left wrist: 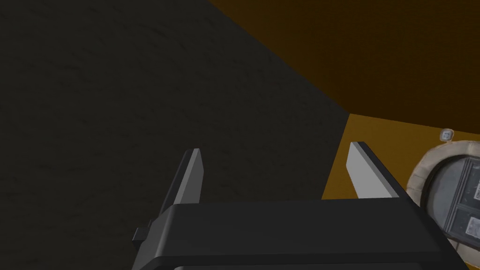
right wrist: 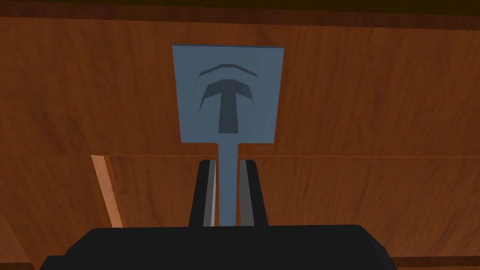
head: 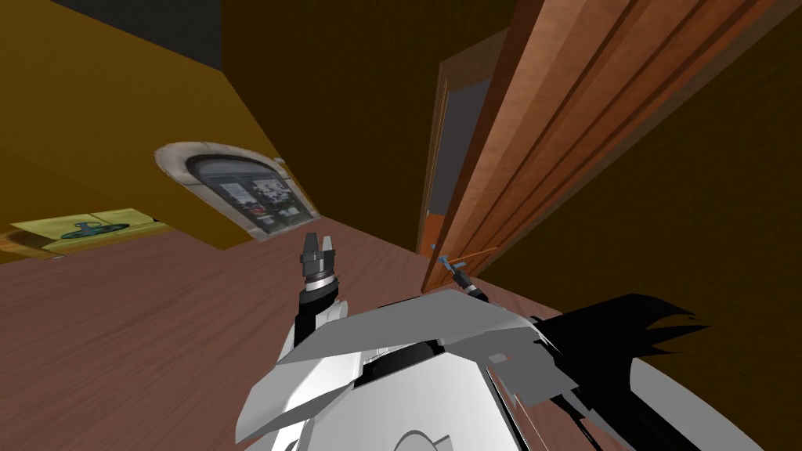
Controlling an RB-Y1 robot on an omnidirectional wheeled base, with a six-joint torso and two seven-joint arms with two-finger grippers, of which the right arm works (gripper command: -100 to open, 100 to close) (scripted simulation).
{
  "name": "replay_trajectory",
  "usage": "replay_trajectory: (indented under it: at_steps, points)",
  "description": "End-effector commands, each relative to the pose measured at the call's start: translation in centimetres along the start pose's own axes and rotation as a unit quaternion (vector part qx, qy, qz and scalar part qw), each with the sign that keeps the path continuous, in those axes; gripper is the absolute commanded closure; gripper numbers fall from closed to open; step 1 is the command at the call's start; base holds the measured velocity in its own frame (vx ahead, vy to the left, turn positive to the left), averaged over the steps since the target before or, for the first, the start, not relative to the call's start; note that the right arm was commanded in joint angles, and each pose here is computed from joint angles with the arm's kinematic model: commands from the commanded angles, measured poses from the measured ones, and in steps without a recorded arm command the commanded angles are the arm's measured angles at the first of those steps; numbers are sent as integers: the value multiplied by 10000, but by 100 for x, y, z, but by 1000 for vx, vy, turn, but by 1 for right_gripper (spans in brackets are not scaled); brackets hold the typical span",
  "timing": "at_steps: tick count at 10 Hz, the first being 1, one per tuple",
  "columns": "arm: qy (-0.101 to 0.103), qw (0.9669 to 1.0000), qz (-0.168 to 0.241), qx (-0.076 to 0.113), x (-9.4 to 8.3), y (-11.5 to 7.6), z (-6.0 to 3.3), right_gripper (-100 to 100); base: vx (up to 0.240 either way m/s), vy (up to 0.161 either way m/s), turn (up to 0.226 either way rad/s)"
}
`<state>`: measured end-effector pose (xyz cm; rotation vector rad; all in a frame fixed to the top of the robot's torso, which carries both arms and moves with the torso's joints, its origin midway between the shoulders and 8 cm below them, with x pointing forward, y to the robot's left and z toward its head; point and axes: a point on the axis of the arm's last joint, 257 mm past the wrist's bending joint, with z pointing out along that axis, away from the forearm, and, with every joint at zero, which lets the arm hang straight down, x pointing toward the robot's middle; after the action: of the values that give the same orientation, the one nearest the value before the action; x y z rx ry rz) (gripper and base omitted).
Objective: Pull the door open
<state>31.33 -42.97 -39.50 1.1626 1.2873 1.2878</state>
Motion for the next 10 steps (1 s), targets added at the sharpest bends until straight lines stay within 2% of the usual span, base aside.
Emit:
replay_trajectory:
  at_steps: [1, 2, 10]
  points:
    - [15, 10000, -20, -16, -45, 25, -81, 100, -91, -42, 96]
    - [20, 10000, -5, -12, -2, 11, -40, 100, -46, -21, 36]
    - [49, 10000, -16, -15, -36, 20, -210, 100, -198, -76, 178]
